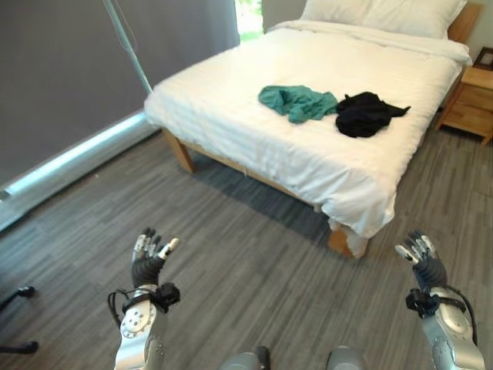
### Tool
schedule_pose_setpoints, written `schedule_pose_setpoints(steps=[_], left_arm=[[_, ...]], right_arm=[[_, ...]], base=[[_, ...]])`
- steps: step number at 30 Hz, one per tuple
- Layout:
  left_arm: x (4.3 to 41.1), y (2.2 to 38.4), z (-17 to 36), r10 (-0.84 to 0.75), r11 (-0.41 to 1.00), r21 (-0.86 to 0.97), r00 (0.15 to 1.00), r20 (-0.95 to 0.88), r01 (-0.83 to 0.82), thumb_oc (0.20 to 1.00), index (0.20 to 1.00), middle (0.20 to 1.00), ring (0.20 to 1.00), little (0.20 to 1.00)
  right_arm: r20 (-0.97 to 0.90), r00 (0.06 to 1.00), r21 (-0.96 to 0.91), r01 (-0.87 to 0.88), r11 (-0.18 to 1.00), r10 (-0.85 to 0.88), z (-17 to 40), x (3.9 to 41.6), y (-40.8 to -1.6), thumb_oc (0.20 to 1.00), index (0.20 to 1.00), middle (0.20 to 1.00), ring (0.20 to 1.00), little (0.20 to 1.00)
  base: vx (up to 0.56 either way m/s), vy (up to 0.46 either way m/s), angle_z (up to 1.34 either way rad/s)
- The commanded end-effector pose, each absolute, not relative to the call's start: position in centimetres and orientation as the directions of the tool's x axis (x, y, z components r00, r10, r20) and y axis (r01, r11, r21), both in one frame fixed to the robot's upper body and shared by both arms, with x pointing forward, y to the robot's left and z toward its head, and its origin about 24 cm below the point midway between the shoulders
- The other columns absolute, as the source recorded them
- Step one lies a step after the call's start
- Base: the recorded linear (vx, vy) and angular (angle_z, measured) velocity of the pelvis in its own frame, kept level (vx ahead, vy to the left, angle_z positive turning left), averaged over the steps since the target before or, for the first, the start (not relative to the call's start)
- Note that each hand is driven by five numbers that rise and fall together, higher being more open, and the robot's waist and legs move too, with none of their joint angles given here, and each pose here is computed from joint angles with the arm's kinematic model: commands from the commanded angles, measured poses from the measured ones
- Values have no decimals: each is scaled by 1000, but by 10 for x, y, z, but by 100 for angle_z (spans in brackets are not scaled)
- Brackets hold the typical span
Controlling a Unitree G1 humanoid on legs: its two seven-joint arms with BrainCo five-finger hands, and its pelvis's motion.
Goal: Pick up bed clothes into laundry basket.
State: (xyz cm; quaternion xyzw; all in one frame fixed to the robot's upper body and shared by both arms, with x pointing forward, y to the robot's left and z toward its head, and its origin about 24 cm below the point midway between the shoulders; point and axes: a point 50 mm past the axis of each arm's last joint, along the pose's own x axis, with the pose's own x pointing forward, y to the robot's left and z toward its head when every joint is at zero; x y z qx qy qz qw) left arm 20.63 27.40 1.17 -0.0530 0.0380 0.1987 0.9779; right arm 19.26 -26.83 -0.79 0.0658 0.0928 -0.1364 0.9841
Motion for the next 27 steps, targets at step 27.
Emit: schedule_pose_setpoints(steps=[27], left_arm=[[251, 255, 54, 349, 889, -351, 931, 107, -293, 1000, 1000, 1000, 1000, 1000]], right_arm=[[54, 925, 124, 367, 922, -376, 43, 209, -300, 1000, 1000, 1000, 1000, 1000]], base=[[502, 27, -1]])
